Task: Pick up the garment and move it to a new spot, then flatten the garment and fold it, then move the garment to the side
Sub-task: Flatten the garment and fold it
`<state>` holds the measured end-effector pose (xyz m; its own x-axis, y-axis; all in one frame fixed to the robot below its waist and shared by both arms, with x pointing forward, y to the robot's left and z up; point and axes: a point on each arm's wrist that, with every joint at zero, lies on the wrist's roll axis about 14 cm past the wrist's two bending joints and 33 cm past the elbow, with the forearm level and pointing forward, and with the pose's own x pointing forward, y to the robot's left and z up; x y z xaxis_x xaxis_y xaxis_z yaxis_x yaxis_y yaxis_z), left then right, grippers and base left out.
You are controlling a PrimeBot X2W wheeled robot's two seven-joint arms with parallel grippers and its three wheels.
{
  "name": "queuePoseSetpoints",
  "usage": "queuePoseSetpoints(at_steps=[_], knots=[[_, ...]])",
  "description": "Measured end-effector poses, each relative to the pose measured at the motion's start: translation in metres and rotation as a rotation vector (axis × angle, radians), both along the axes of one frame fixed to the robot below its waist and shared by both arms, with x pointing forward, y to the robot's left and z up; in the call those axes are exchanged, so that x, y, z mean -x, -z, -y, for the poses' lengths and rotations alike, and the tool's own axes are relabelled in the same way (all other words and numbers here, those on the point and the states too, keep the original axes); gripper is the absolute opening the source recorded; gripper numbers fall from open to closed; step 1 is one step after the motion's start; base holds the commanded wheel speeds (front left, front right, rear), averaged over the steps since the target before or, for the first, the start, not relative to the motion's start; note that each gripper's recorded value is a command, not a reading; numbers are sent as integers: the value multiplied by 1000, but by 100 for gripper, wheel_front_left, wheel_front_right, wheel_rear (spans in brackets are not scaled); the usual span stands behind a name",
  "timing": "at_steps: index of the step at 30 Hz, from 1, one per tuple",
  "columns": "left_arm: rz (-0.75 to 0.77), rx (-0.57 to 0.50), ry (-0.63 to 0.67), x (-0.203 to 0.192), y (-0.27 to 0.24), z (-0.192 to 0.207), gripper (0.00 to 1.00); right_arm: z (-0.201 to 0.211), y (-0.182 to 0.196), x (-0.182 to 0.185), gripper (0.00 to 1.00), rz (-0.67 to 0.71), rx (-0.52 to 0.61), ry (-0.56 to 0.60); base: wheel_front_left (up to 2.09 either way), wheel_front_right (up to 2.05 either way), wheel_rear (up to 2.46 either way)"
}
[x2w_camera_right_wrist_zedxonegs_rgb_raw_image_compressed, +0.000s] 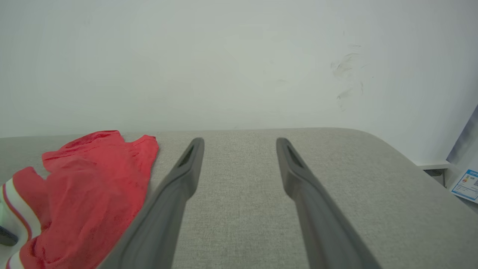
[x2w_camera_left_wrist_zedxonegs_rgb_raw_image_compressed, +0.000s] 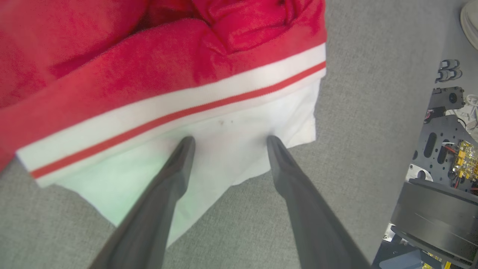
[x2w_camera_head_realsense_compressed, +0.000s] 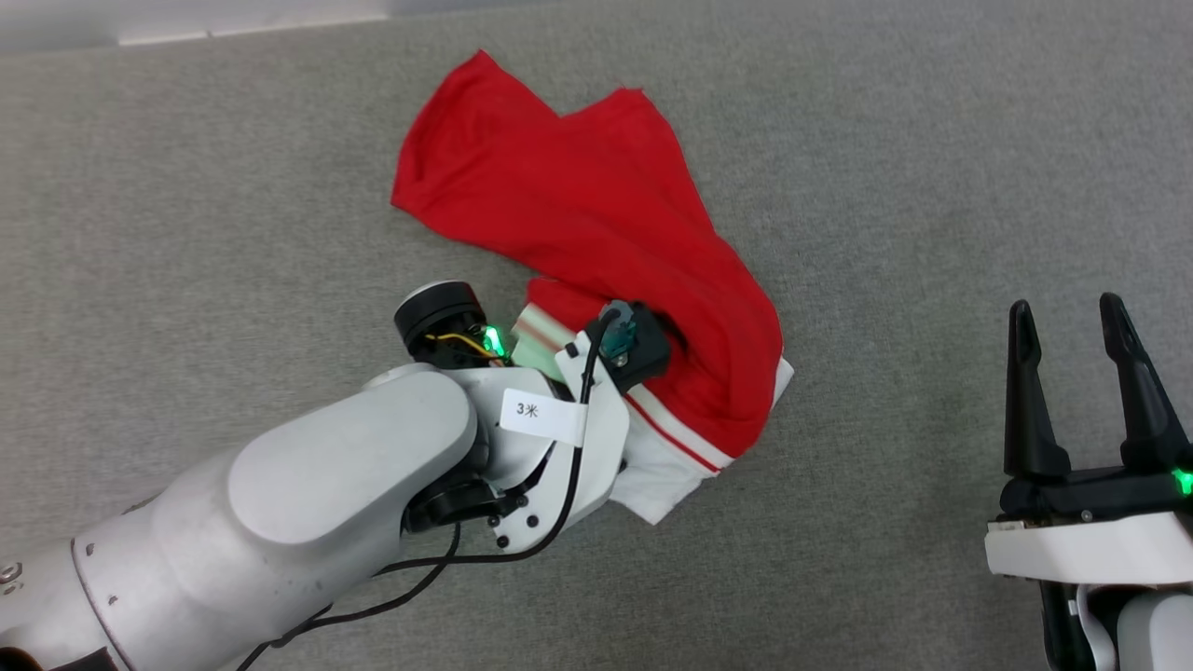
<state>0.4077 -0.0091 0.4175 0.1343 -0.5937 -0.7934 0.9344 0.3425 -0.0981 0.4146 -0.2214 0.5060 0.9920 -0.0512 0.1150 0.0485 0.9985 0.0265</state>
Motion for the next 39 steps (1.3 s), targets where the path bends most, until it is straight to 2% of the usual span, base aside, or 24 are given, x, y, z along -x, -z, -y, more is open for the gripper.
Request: queuePoseSetpoints(at_steps=[7,8,9,10,13,16,20,22,27,33,36,39], knots=[[-94,-103,14,3,39,-9,100,6,11,-5,100,-28,5,18,0,0,0],[-98,-116,30,7,41,-8,62,7,12,-5,100,-31,6,20,0,0,0],[-97,-126,38,9,42,-8,11,8,13,-5,100,-33,7,22,0,0,0],[-95,-128,42,9,42,-8,0,8,13,-6,100,-33,6,23,0,0,0],[-83,-121,50,14,39,-9,0,6,12,-8,100,-29,6,16,0,0,0],[-53,-54,32,12,29,-5,0,3,8,-9,100,-15,5,6,0,0,0],[26,61,-28,-6,-3,-7,0,-2,0,-8,100,6,2,-6,0,0,0],[73,79,-77,-19,-17,-21,0,-5,-2,-7,100,12,3,-15,0,0,0],[125,32,-224,-32,-24,-78,0,-17,-4,-8,100,20,-8,-50,0,0,0],[44,-94,-384,-11,12,-145,0,-29,-4,-12,100,25,-15,-83,0,0,0],[-37,-120,-437,7,34,-159,0,-29,-3,-13,100,20,-15,-85,0,0,0],[-59,-100,-483,11,40,-162,0,-28,-2,-12,100,16,-12,-82,0,0,0]])
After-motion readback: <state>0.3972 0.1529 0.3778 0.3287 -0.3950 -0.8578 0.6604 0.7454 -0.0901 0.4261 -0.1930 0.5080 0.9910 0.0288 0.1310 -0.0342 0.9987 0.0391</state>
